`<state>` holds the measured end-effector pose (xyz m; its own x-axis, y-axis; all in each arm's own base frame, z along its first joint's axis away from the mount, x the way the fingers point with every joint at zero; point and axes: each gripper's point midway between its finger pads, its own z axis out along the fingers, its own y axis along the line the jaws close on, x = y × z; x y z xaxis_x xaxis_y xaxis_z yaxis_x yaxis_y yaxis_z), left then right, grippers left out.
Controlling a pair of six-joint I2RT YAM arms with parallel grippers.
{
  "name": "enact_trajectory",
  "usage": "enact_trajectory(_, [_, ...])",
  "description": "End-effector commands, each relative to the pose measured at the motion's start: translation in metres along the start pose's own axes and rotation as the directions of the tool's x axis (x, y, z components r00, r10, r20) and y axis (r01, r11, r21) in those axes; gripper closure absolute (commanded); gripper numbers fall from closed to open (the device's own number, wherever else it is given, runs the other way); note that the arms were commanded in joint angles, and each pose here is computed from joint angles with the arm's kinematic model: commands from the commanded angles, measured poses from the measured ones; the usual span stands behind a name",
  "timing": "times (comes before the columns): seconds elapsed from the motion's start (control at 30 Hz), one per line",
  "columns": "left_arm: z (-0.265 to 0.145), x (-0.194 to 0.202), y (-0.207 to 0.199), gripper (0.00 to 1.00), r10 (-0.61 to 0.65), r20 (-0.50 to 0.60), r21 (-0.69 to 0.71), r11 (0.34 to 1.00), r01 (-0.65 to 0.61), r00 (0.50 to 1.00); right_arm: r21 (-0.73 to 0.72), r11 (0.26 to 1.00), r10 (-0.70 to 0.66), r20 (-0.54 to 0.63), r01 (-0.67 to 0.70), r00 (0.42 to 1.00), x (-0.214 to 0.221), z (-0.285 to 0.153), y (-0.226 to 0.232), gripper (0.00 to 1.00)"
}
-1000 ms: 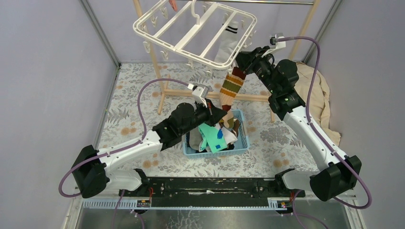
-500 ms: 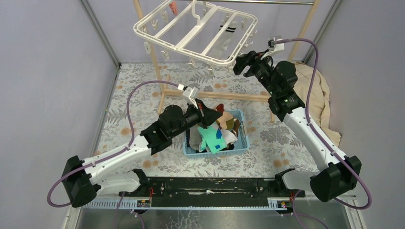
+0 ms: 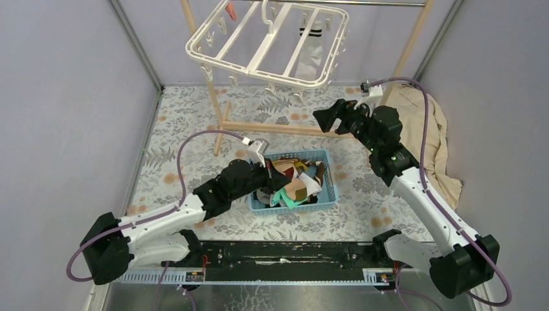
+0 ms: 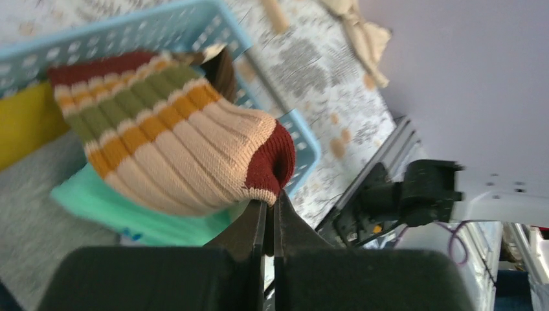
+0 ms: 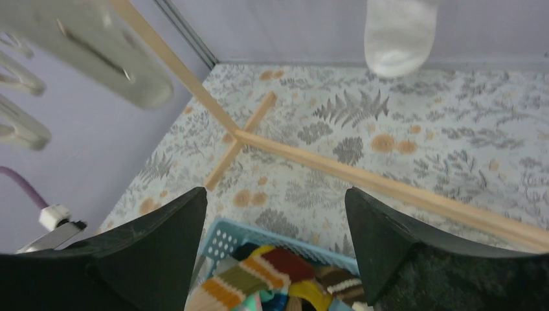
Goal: Remove the socks clipped to the hanger
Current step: Place the sock in the bin.
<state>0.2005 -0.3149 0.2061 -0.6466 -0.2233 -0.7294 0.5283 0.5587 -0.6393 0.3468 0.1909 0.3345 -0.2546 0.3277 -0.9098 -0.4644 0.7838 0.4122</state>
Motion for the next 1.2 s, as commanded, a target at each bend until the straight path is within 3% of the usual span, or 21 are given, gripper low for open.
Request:
enact_trajectory(0.0, [0.007,0.021,0.032,0.93,-0.037,-0.002,-0.084,0.996,0.037,0.999,-0.01,0.999,0.035,-0.09,-0.036,0.995,0.028,-0.017,0.0,0.16])
enact_trajectory(0.17, [0.023,0.038,0.064,0.72,-0.013,-0.015,-0.178,0.984,0.01,1.0,-0.037,0.997,0.062,-0.263,-0.074,0.963,0.077,-0.032,0.002,0.21])
enact_trajectory(0.37, [0.039,0.04,0.078,0.37,0.039,-0.052,-0.235,0.971,-0.05,0.998,-0.05,0.999,-0.02,-0.456,-0.003,0.89,0.134,-0.044,0.015,0.21])
enact_trajectory(0.4, [0.04,0.038,0.078,0.29,0.049,-0.053,-0.242,0.968,-0.061,0.997,-0.049,0.999,-0.031,-0.48,0.008,0.876,0.142,-0.045,0.016,0.21])
enact_trajectory(0.47, [0.038,0.028,0.071,0.03,0.07,-0.046,-0.236,0.968,-0.079,0.996,-0.045,0.999,-0.041,-0.517,0.021,0.855,0.156,-0.048,0.018,0.21])
enact_trajectory(0.73, [0.006,-0.007,0.034,0.01,0.121,-0.03,-0.185,0.975,-0.124,0.992,-0.043,0.998,-0.068,-0.588,0.053,0.806,0.184,-0.045,0.025,0.22])
enact_trajectory(0.93, [-0.029,-0.023,0.036,0.01,0.124,0.036,-0.237,0.965,-0.112,0.992,-0.068,0.995,-0.104,-0.61,0.079,0.786,0.193,-0.033,0.044,0.22])
enact_trajectory(1.17, [-0.039,-0.019,0.048,0.01,0.121,0.045,-0.285,0.953,-0.103,0.992,-0.054,0.991,-0.13,-0.648,0.124,0.75,0.222,-0.016,0.061,0.22])
